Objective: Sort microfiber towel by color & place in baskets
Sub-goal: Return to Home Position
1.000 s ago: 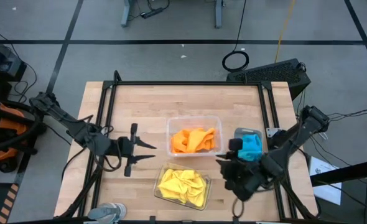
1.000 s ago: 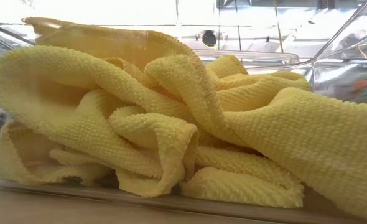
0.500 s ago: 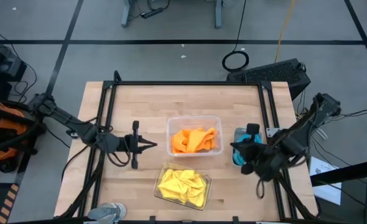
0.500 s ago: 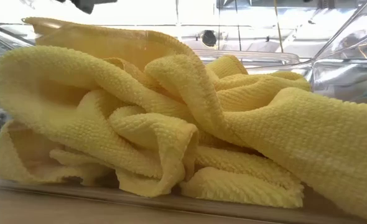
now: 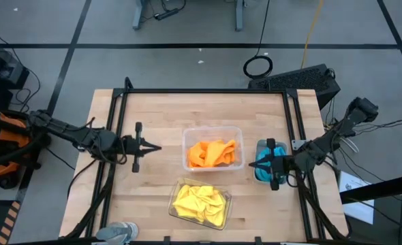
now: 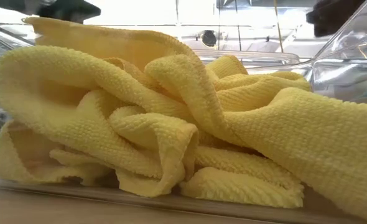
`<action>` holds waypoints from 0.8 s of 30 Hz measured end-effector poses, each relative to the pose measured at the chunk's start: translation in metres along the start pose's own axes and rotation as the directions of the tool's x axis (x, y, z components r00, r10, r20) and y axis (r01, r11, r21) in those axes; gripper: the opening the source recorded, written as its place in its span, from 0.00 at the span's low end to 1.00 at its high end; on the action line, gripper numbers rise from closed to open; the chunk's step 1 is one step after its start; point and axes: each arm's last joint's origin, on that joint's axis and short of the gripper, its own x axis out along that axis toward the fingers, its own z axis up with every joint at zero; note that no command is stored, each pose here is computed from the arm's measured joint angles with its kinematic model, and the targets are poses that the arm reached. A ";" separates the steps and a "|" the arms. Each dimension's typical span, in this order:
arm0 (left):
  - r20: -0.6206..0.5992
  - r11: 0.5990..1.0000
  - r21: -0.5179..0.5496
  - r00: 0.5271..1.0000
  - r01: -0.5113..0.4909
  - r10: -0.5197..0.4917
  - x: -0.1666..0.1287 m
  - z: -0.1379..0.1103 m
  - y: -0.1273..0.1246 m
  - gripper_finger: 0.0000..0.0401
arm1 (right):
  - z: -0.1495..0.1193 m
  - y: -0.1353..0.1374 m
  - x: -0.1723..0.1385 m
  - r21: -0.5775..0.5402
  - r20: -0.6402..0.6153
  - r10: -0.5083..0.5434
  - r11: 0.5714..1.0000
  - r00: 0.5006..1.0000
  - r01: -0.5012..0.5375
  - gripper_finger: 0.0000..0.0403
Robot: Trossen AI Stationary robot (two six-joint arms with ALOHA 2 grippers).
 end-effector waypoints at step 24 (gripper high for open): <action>0.073 0.998 -0.052 0.997 -0.026 0.029 -0.020 -0.073 0.007 0.01 | -0.042 -0.026 0.012 0.035 0.065 0.111 0.993 0.992 -0.113 0.00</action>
